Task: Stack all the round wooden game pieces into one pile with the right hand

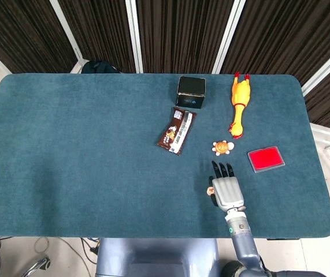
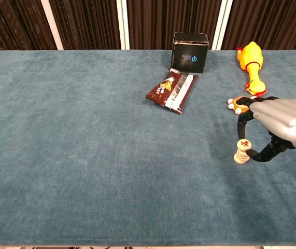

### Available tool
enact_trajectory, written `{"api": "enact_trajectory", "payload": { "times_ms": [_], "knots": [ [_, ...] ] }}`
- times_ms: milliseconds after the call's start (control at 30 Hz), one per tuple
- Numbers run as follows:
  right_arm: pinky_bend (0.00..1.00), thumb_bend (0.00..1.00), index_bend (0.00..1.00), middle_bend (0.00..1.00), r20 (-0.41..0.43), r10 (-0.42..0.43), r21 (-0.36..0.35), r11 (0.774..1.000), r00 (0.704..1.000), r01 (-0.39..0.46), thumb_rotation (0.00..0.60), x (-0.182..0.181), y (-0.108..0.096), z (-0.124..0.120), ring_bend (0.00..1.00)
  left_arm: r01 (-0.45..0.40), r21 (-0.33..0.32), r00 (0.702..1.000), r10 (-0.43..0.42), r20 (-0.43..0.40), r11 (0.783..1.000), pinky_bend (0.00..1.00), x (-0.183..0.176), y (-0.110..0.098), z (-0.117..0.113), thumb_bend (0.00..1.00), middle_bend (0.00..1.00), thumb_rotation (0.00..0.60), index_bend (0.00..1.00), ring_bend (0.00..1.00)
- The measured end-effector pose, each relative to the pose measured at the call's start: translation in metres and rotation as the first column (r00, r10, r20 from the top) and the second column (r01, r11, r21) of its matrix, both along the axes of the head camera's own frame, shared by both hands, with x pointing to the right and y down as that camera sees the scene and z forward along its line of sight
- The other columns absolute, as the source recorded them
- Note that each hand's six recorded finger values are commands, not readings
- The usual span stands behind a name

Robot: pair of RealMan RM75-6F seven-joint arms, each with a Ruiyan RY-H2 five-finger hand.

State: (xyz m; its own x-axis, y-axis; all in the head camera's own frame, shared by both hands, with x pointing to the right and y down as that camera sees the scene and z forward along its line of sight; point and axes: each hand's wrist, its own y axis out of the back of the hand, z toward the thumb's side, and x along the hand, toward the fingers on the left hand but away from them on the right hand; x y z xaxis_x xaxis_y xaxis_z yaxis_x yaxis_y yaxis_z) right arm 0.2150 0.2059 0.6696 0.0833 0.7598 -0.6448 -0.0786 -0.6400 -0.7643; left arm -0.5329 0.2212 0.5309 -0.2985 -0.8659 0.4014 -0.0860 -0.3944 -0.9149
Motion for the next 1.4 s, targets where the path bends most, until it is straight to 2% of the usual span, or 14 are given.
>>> {"api": "enact_trajectory", "payload": {
  "times_ms": [1400],
  "knots": [
    [0.0,0.42,0.44,0.0,-0.013,0.007,-0.013,1.0,1.0,-0.008,0.6,0.006,0.0026,-0.0001,0.0,0.001,-0.002,1.0,-0.001,0.001,1.0,0.04,-0.0004,0.0002,-0.0001,0.19,0.0,0.6,0.13,0.0]
  ]
}}
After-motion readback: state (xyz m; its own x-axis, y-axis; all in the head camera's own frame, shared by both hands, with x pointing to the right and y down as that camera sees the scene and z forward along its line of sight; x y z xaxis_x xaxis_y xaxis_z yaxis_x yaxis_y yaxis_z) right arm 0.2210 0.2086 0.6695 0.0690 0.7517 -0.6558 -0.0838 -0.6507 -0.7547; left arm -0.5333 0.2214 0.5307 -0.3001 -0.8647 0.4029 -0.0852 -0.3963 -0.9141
